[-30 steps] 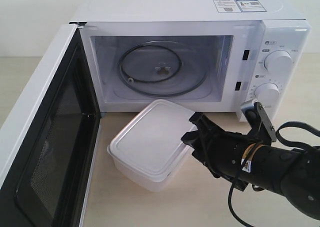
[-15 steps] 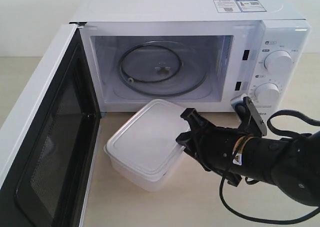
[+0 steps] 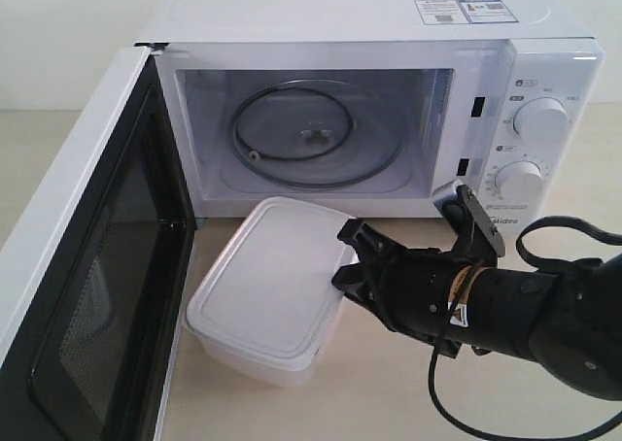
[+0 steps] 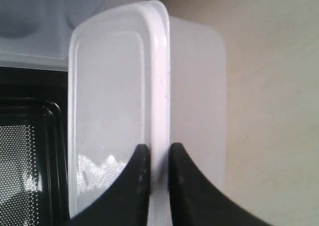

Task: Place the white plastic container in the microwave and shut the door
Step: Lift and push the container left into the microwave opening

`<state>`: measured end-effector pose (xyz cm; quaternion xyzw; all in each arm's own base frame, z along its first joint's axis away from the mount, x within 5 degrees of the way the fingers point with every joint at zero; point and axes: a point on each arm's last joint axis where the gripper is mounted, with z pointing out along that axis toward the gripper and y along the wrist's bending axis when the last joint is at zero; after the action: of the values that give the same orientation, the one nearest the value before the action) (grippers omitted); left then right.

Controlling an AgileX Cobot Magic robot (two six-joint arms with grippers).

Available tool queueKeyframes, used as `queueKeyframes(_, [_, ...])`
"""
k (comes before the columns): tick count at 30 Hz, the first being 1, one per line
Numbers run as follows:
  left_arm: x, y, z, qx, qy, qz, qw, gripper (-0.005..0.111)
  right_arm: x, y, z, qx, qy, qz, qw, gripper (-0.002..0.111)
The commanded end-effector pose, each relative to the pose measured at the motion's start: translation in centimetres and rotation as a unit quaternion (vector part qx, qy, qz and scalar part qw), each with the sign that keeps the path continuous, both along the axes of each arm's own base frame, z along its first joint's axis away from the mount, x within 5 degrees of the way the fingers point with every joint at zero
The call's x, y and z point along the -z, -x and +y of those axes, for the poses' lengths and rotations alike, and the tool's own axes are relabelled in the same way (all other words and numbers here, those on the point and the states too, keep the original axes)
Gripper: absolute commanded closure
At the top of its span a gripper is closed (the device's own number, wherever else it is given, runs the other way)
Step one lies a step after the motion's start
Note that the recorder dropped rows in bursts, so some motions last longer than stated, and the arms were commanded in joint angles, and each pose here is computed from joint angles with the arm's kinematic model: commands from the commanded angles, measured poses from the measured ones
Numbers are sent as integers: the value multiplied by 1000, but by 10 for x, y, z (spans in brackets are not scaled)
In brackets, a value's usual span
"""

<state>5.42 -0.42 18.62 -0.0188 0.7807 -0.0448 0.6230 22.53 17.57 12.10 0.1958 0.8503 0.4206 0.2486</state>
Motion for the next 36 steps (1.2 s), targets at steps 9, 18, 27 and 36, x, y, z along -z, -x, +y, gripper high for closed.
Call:
queueKeyframes(9, [0, 0, 0, -1, -3, -3, 1000, 102, -47, -1, -10, 18, 0, -90, 996, 108])
queueKeyframes(18, [0, 0, 0, -1, -3, -3, 1000, 102, -54, -1, -10, 70, -35, -80, 994, 108])
queueKeyframes(27, [0, 0, 0, -1, -3, -3, 1000, 102, -58, 3, -5, 159, -49, -97, 981, 108])
queueKeyframes(36, [0, 0, 0, -1, -3, -3, 1000, 102, -56, -1, -11, 246, -111, -62, 961, 108])
